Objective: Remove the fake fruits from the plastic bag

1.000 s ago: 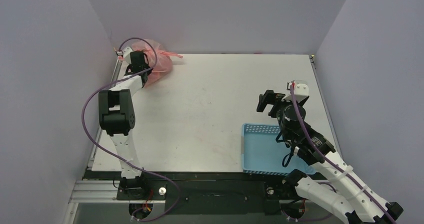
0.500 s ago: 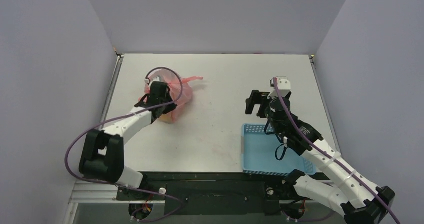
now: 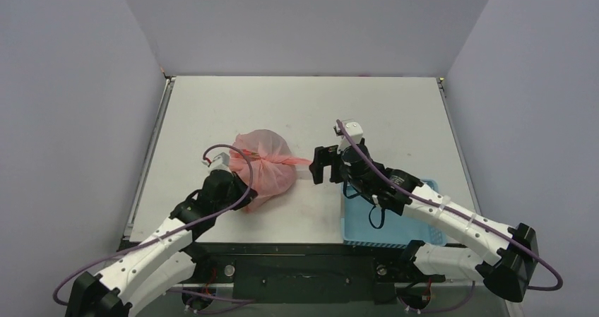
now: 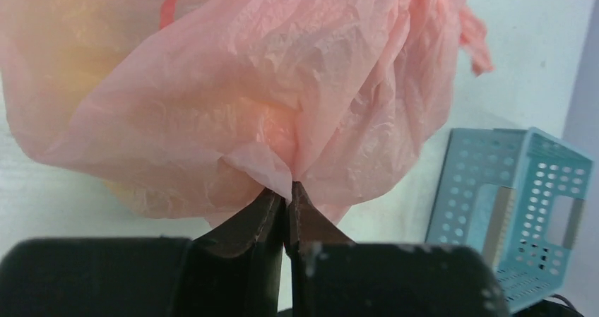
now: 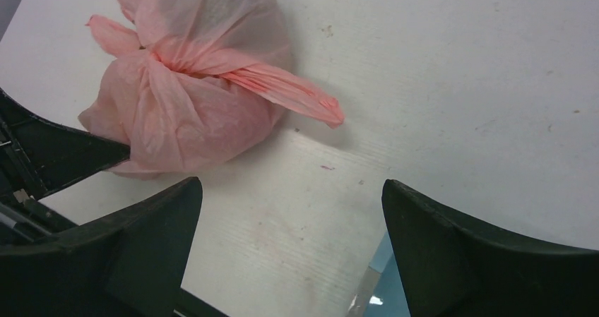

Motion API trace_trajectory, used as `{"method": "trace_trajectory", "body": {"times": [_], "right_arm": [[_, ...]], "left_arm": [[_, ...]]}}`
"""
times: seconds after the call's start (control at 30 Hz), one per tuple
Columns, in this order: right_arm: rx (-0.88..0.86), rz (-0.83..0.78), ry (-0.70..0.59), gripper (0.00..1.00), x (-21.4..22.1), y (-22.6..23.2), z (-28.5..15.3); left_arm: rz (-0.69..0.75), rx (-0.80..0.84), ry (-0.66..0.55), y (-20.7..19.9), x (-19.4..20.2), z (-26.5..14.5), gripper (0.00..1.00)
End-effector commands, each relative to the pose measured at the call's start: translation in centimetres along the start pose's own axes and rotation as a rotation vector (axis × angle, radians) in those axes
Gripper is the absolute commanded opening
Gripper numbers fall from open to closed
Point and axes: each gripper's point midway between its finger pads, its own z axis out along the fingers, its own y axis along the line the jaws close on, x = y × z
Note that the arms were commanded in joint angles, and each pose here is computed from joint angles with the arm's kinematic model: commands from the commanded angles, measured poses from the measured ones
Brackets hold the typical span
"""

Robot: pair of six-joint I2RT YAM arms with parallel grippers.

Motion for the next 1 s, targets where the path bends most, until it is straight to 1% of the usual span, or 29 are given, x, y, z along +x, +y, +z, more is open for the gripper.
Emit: {"method": "trace_trajectory", "body": {"times": [0.0,0.03,0.07,0.1,0.13,0.17,0.3,0.4,0.5,0.53,0.57,0.6,0.63,0.67,0.7,0.77,0.8,0.87,0.97], "right_arm": [[-0.068,0.070,-0.048,0.94,-0.4,3.2,0.2],[-0.085,0.070,-0.047,0.94,-0.1,4.1,0.3],[-0.080,0.084,-0.051,0.94,0.0,4.4,0.4],[-0.092,0.078,-0.044,0.94,0.4,5.1,0.5],[-0.090,0.082,-0.054,0.94,0.0,5.5,0.4],[-0.096,0.066,-0.039,0.94,0.6,6.3,0.5],[-0.102,0.052,-0.025,0.93,0.2,8.1,1.2],[-0.135,0.080,-0.002,0.88,-0.4,9.5,2.3],[-0.210,0.165,0.029,0.81,-1.6,11.1,3.3],[-0.207,0.199,0.035,0.78,-1.9,10.7,4.4],[-0.244,0.245,0.063,0.76,-1.8,11.2,4.6],[-0.258,0.289,0.050,0.74,-2.6,10.9,5.4],[-0.296,0.331,0.078,0.74,-2.2,11.3,5.6],[-0.311,0.358,0.064,0.74,-2.7,11.2,6.2],[-0.335,0.375,0.076,0.74,-2.7,11.5,6.3],[-0.343,0.382,0.080,0.74,-3.2,11.9,6.7],[-0.332,0.383,0.099,0.75,-2.8,12.0,7.2],[-0.334,0.406,0.098,0.75,-3.2,12.3,7.6],[-0.343,0.430,0.093,0.78,-3.4,12.6,8.0]], "left_arm": [[-0.095,0.089,-0.028,-1.1,-0.3,-3.0,0.13],[-0.100,0.112,-0.042,-1.5,-0.7,-3.9,0.23],[-0.091,0.131,-0.049,-1.9,-1.0,-4.4,0.28],[-0.081,0.167,-0.063,-2.9,-1.7,-5.5,0.35],[-0.043,0.182,-0.073,-3.3,-2.1,-6.0,0.37],[-0.022,0.199,-0.085,-4.2,-3.0,-7.0,0.39],[0.130,0.170,-0.121,-5.2,-5.1,-8.5,0.43],[0.245,0.147,-0.133,-5.7,-6.2,-8.1,0.45],[0.340,0.114,-0.136,-6.9,-7.8,-6.9,0.46],[0.410,0.103,-0.131,-6.8,-8.1,-6.6,0.46],[0.448,0.083,-0.115,-7.1,-8.4,-5.9,0.46],[0.502,0.053,-0.098,-6.9,-8.8,-5.1,0.46],[0.522,0.037,-0.089,-6.6,-9.0,-4.6,0.47],[0.551,0.012,-0.072,-6.2,-9.3,-3.8,0.47],[0.579,0.026,-0.049,-6.2,-9.0,-3.4,0.47],[0.595,0.028,-0.019,-6.1,-8.9,-2.5,0.47],[0.596,0.036,-0.015,-6.2,-9.0,-2.1,0.49],[0.594,0.045,-0.009,-6.4,-9.4,-1.9,0.52],[0.631,0.076,0.025,-7.7,-9.9,-2.0,0.53]]}}
